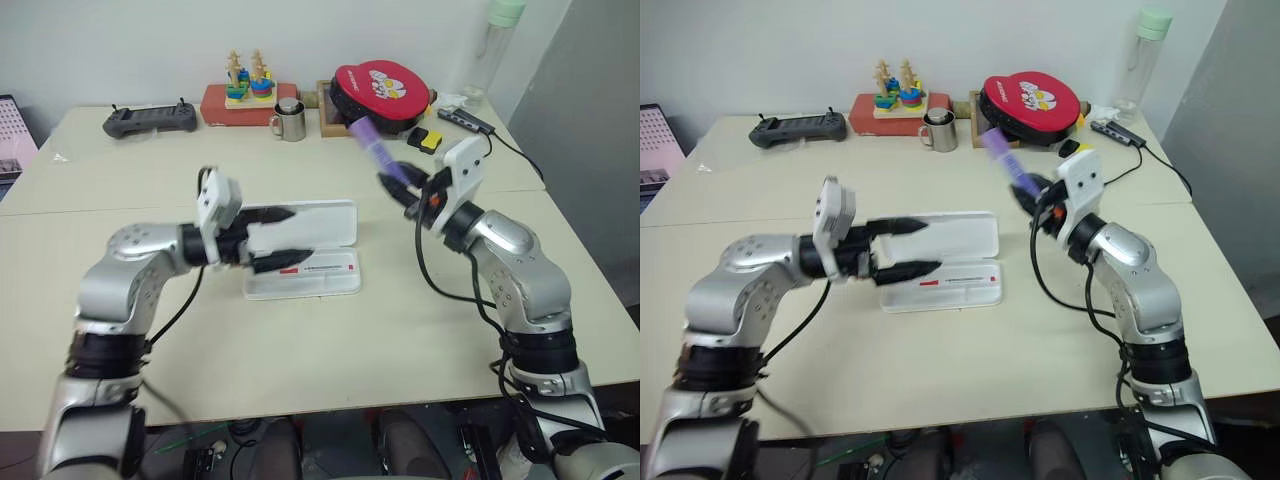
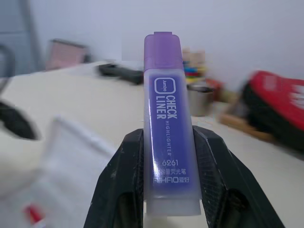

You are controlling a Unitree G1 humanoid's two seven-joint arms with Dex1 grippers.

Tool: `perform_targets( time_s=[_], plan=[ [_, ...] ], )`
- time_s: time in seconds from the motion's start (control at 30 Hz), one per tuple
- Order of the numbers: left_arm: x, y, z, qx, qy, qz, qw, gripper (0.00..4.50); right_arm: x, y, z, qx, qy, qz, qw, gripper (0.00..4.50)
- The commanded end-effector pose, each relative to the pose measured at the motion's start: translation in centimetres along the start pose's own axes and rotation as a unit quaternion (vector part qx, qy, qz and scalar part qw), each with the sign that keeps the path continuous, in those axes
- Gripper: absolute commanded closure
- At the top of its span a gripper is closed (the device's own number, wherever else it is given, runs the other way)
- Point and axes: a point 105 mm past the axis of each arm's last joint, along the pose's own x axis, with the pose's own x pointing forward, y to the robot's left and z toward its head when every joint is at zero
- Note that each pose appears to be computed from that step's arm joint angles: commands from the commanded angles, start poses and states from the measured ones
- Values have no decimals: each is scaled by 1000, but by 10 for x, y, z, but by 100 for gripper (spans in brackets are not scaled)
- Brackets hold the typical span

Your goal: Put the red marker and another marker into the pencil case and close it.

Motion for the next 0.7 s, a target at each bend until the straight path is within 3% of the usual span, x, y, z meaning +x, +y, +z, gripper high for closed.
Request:
perform_targets(
  time_s=[0.03,0.13,0.27,0.5,0.7],
  plan=[
    [-17,4,-9,38,44,18,998,0,11,38,-6,-29,55,119,991,339],
    [-36,11,-35,45,118,43,991,0,19,65,-31,-58,132,199,969,339],
    [-61,13,-41,24,133,73,988,0,41,79,-73,-86,212,232,945,339],
    [-66,7,-49,14,145,77,986,0,56,84,-95,-84,235,249,936,339],
    [-62,-1,-45,6,134,77,988,0,63,81,-90,-85,223,258,936,339]
  ],
)
